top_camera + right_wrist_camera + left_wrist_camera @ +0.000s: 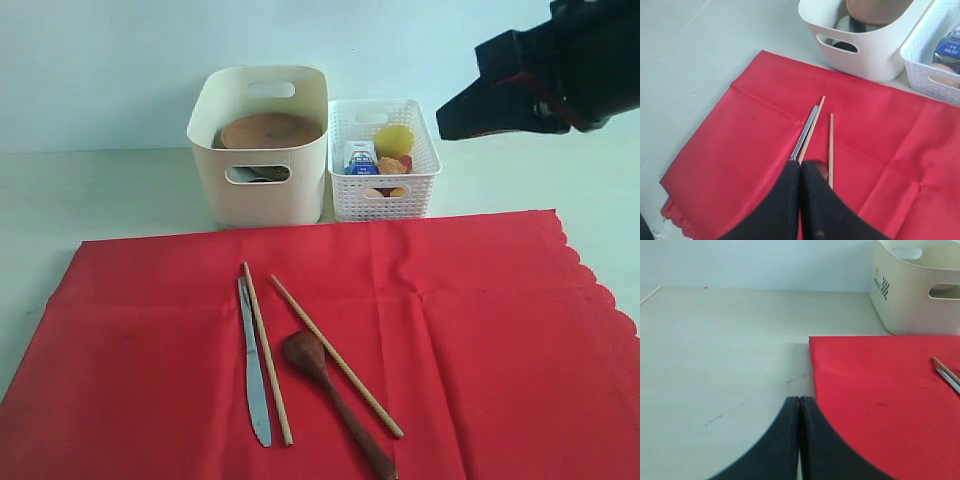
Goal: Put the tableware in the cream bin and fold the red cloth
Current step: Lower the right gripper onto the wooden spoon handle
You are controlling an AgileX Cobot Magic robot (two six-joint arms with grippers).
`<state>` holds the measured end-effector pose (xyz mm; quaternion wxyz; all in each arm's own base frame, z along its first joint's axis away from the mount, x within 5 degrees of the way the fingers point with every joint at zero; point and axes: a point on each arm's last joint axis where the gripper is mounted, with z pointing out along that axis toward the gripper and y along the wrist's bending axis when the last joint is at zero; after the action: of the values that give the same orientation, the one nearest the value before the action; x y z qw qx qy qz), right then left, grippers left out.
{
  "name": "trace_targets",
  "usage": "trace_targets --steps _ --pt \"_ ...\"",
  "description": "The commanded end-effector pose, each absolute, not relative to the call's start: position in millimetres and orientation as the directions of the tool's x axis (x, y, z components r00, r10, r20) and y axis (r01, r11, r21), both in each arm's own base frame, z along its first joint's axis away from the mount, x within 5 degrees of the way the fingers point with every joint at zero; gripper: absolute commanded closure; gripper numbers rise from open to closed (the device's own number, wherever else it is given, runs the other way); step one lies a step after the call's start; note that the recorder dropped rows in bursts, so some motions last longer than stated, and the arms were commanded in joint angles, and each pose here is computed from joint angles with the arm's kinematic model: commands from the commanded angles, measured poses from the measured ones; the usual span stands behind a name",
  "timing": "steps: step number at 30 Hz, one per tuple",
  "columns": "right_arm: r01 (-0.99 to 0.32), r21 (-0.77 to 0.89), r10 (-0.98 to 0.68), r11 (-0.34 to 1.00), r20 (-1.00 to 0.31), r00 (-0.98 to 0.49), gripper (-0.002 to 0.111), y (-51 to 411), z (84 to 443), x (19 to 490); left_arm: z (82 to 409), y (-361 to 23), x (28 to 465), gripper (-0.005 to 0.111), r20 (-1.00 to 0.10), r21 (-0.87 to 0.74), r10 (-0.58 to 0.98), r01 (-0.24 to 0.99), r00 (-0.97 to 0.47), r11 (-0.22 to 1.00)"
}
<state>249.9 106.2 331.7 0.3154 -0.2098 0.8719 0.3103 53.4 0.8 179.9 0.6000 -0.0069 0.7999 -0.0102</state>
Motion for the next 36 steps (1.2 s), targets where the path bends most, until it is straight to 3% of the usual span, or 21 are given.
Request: trace_targets --steps 1,10,20,29,36 --pt "-0.573 0.426 -0.211 0.701 -0.643 -0.736 0.108 110 316 258 181 1 53 0.107 -0.964 -0.022 -0.021 0.002 -0.265 1.000" --pt "-0.718 0.320 -0.429 0.618 -0.628 -0.649 0.107 136 297 254 181 1 53 0.107 -0.964 -0.022 -0.021 0.002 -0.265 1.000" --pt "-0.843 0.125 -0.729 0.524 -0.445 -0.520 0.087 180 267 228 181 1 53 0.107 -0.964 -0.022 -0.021 0.002 -0.265 1.000" --pt "-0.880 0.180 -0.810 0.439 -0.345 -0.475 0.078 221 233 211 181 1 53 0.107 -0.964 -0.022 -0.021 0.002 -0.265 1.000" --pt "-0.819 0.143 -0.790 0.556 -0.215 -0.573 0.066 238 197 211 181 1 53 0.107 -0.964 -0.022 -0.021 0.002 -0.265 1.000"
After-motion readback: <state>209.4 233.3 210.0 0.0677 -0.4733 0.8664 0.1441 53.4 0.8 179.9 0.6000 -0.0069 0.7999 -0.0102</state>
